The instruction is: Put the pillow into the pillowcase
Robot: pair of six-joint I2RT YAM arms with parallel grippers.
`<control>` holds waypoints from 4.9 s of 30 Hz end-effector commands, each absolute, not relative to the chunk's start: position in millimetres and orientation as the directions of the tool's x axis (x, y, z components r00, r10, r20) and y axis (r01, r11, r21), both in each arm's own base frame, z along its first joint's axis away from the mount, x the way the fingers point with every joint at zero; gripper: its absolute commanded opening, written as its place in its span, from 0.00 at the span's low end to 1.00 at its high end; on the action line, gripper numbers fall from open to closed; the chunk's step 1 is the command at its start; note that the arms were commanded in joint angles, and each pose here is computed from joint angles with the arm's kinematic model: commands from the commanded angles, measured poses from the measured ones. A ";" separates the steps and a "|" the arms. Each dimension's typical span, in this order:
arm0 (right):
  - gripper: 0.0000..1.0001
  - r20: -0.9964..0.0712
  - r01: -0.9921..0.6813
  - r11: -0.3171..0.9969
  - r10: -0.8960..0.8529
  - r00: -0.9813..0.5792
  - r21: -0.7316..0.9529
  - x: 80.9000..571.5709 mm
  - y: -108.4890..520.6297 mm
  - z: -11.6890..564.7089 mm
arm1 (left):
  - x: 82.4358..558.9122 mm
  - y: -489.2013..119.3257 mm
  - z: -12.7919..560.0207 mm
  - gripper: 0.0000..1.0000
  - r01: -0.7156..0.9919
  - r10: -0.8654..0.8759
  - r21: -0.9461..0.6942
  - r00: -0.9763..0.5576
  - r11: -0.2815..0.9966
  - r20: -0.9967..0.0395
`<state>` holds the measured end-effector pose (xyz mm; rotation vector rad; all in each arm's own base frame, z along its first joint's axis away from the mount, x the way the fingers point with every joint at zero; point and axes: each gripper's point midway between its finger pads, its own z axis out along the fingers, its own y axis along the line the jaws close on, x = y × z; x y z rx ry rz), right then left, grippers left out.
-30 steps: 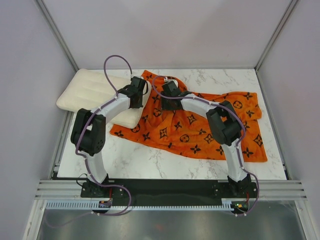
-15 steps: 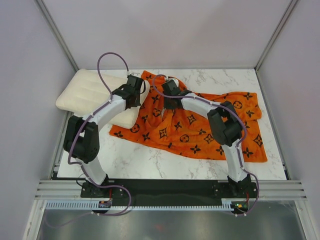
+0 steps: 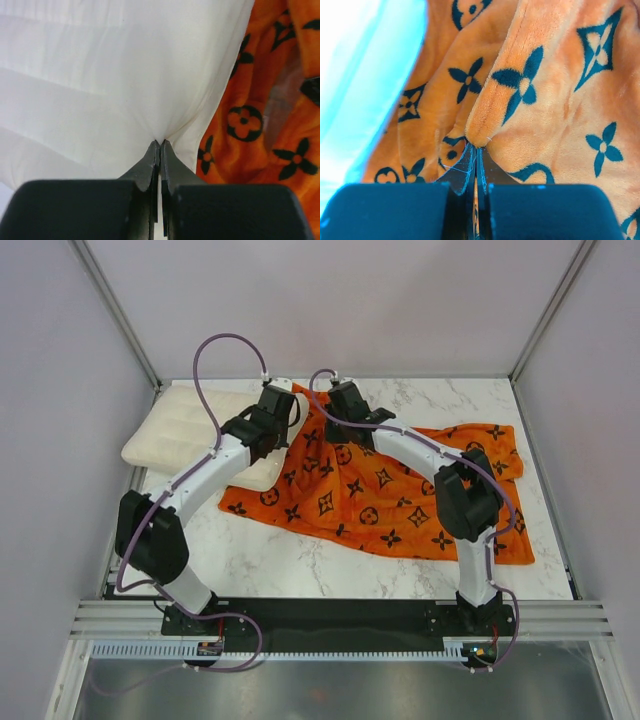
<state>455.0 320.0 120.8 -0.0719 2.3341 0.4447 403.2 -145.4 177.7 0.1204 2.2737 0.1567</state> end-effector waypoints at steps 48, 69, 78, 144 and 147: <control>0.00 -0.641 -0.338 0.723 0.186 -0.745 0.602 412.3 326.2 231.8 | 505.6 -237.1 154.0 0.02 0.054 -0.024 -0.056 -0.463 0.997 -0.886; 0.00 -0.584 -0.274 0.656 0.314 -0.749 0.704 462.6 309.8 243.6 | 470.7 -242.5 127.5 0.02 0.069 -0.104 -0.174 -0.570 0.982 -0.815; 0.00 -0.591 -0.262 0.678 0.310 -0.745 0.687 479.3 306.1 229.5 | 397.4 -252.6 148.3 0.02 0.177 -0.055 -0.188 -0.570 0.966 -0.820; 0.03 -0.689 -0.045 0.996 -0.086 -0.720 -0.077 505.5 227.3 139.7 | 318.7 -270.9 94.8 0.43 0.431 0.153 -0.268 -0.724 0.861 -0.673; 0.00 -0.705 -0.038 0.997 -0.074 -0.706 -0.066 516.9 230.8 142.0 | 315.2 -267.3 84.5 0.41 0.422 0.161 -0.261 -0.737 0.868 -0.656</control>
